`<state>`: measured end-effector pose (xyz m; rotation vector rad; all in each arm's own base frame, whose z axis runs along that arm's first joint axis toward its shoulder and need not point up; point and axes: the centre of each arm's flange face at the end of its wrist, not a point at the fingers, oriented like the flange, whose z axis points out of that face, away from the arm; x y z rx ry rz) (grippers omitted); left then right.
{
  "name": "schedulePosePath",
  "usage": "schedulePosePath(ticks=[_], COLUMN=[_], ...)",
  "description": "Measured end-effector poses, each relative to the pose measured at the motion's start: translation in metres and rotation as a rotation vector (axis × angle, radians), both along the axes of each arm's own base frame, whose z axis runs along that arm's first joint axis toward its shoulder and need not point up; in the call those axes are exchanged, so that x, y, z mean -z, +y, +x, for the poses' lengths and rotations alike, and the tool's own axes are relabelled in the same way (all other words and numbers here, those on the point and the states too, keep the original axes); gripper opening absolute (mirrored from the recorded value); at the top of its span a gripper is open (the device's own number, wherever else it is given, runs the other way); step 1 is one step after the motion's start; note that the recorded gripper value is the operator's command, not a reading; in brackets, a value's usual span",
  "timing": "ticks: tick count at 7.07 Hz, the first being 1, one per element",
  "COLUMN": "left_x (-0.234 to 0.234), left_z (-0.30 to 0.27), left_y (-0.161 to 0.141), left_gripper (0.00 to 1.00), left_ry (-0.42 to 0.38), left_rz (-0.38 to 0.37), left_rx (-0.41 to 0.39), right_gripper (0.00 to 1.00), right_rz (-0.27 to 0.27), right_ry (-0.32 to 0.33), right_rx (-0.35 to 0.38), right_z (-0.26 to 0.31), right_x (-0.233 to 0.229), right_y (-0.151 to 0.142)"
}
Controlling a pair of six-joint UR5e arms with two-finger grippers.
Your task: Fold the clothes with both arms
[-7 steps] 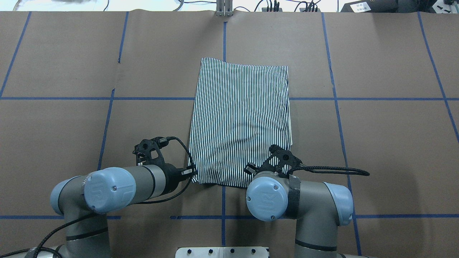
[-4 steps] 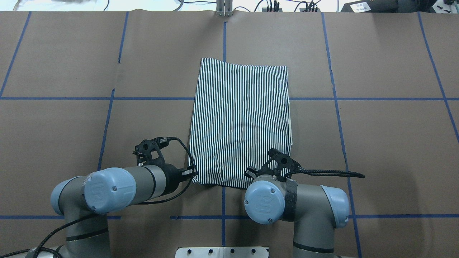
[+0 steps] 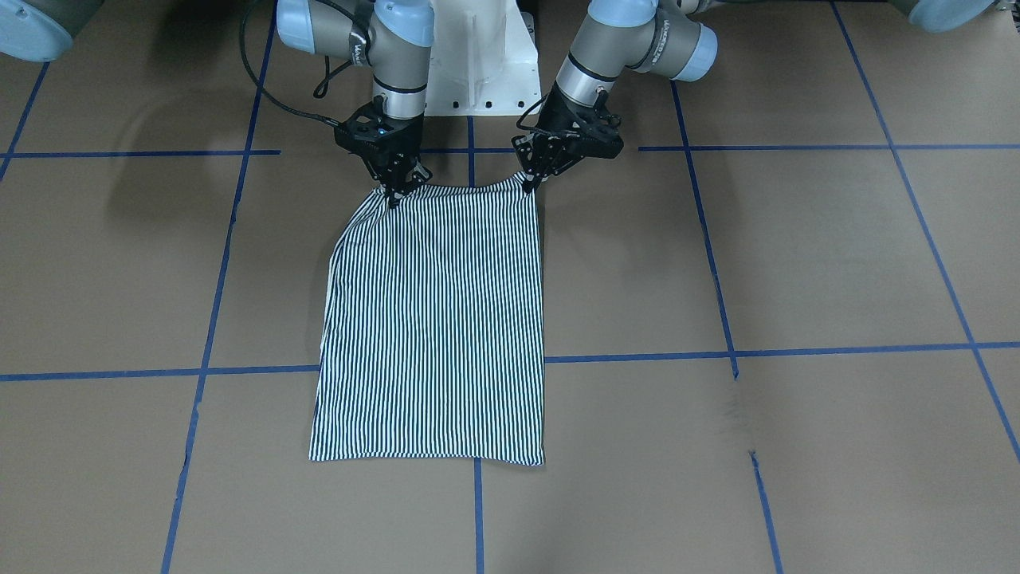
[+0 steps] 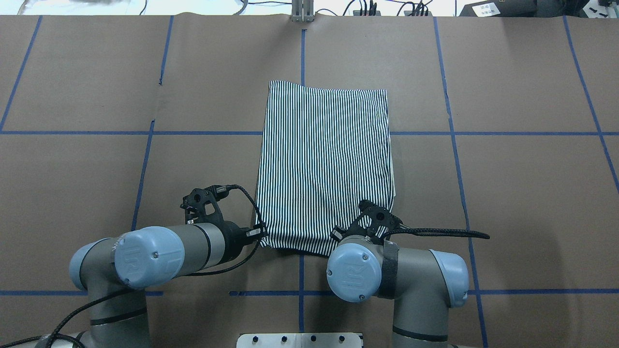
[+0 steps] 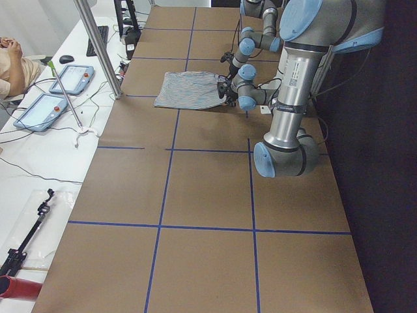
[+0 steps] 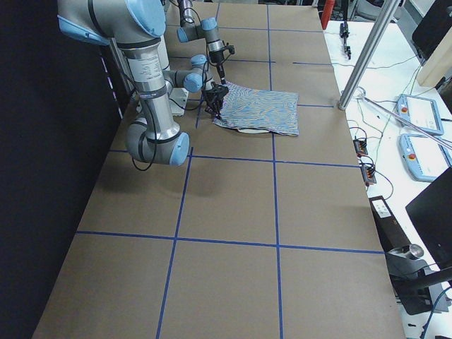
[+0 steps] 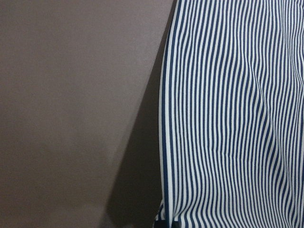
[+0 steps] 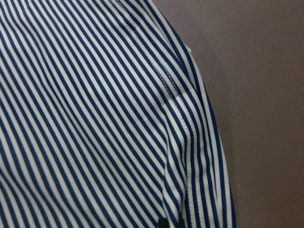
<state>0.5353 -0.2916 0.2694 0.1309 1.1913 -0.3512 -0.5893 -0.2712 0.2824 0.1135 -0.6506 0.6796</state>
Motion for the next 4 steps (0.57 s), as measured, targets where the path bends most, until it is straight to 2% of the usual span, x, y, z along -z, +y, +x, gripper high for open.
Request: schedulePosePath(ticks=[2, 4], left_x=[0.011, 0.029], left_z=[-0.008, -0.053], left_y=[0.0, 0.01], left_gripper=[0.0, 0.0], left_ry=[0.02, 0.05], left_rz=[0.009, 0.019], left_rx=[0.005, 0.002], right_gripper=[0.0, 0.0], right_rz=[0.016, 0.055], right_ry=[-0.038, -0.133], right_rx=[0.004, 0.032], right_z=[0.01, 0.054], right_x=[0.017, 0.065], right_y=[0.0, 0.007])
